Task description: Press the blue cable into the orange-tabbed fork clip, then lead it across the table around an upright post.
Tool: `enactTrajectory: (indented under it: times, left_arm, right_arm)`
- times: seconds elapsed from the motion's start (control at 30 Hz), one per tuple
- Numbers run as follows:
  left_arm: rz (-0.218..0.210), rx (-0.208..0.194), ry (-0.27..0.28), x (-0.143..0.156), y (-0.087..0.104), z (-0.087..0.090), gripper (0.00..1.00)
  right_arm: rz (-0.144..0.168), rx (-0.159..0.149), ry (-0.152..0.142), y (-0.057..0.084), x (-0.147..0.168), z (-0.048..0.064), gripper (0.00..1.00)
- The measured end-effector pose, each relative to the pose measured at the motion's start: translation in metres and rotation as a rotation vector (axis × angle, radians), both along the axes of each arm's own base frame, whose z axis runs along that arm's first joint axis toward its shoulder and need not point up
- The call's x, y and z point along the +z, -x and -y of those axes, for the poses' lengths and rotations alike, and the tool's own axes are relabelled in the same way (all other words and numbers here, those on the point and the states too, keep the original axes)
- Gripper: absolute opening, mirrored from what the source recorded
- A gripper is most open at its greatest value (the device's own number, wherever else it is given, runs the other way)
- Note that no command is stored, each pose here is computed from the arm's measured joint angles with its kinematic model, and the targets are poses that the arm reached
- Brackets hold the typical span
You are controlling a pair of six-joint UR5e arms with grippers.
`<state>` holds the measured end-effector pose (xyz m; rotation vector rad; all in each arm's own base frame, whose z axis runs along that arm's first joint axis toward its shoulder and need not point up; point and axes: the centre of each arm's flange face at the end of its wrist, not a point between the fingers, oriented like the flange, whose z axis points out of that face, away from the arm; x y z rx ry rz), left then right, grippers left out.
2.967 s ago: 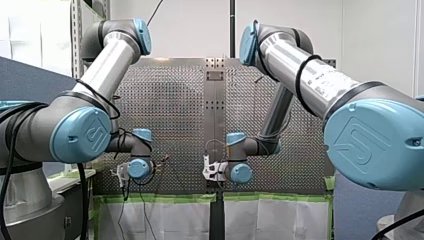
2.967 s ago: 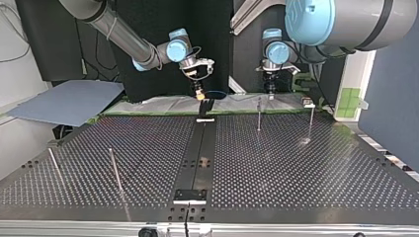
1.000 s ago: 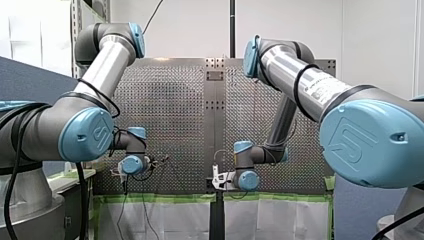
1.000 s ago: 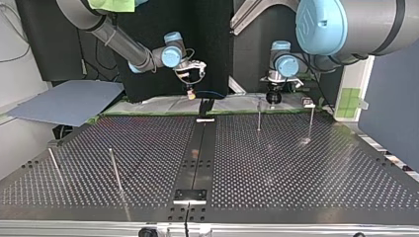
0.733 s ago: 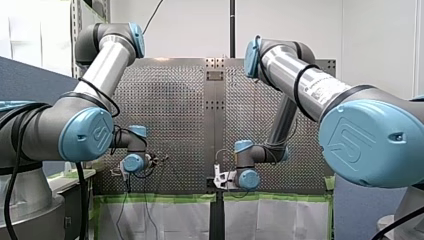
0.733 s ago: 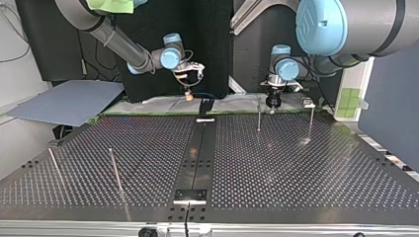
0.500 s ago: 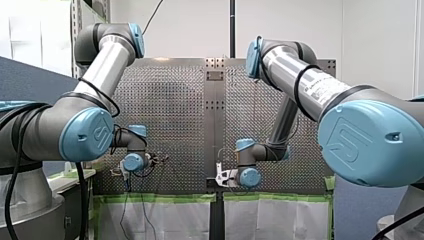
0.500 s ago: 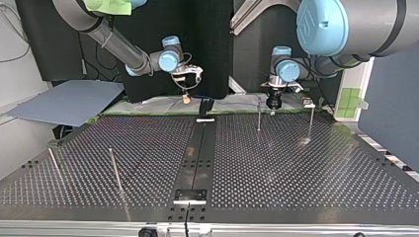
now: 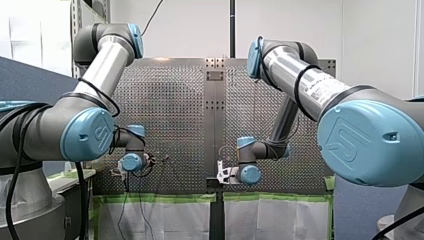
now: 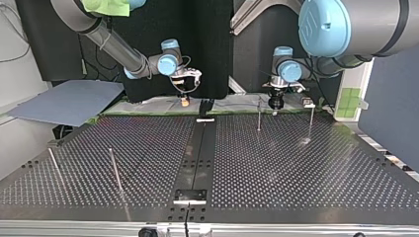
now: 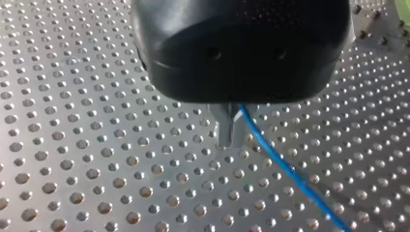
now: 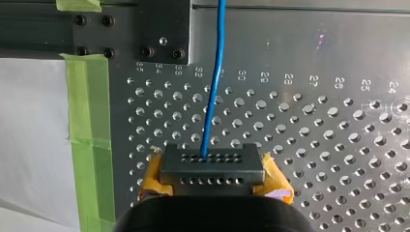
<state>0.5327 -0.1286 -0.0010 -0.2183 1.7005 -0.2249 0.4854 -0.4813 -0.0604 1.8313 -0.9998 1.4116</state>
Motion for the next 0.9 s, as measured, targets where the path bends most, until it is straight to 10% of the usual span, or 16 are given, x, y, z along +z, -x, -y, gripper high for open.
enactTrajectory:
  times: [0.17,0.6,0.9]
  left_arm:
    - [-0.015,-0.020,0.015,-0.001,0.001,0.000,1.00]
    - [-0.183,-0.024,0.046,-0.022,0.044,0.002,1.00]
    - [-0.222,-0.085,0.027,-0.029,0.070,0.009,1.00]
  right_arm:
    - [-0.001,0.000,0.000,-0.001,0.001,0.001,0.00]
    - [0.000,0.000,-0.003,-0.003,0.005,0.005,0.00]
    - [-0.002,0.000,-0.001,-0.006,0.009,0.009,0.00]
